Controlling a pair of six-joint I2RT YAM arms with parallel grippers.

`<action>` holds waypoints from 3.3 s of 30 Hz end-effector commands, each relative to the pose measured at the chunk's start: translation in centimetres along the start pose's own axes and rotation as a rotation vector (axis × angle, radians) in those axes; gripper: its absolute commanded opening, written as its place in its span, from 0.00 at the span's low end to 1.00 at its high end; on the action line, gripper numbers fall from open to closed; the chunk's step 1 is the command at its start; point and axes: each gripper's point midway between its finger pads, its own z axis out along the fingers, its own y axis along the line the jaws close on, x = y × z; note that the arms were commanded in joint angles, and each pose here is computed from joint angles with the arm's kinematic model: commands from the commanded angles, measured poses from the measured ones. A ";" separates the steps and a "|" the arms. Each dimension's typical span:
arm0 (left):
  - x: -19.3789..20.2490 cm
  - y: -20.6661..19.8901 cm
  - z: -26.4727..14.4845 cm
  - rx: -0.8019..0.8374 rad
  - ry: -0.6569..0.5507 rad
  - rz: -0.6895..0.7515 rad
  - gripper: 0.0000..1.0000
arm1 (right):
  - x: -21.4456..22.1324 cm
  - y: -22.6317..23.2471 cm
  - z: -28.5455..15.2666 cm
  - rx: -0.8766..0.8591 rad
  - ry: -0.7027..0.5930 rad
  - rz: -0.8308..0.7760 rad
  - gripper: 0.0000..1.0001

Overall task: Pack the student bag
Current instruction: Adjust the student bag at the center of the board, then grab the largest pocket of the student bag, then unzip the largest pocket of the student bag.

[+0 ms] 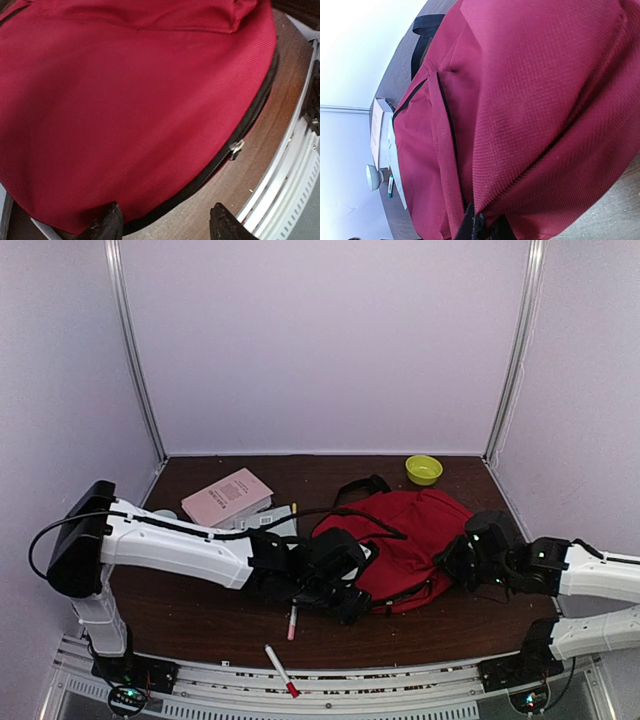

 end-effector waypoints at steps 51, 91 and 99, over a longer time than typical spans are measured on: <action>-2.5 -1.8 2.1 0.186 -0.040 -0.049 0.63 | -0.4 -1.4 1.3 0.014 -0.070 -0.028 0.00; -6.9 0.6 5.6 0.014 -0.187 -0.077 0.38 | -1.3 4.6 0.1 -0.096 -0.051 -0.008 0.00; -7.1 1.0 5.4 -0.014 -0.187 -0.084 0.00 | -1.4 4.6 0.0 -0.096 -0.052 -0.009 0.00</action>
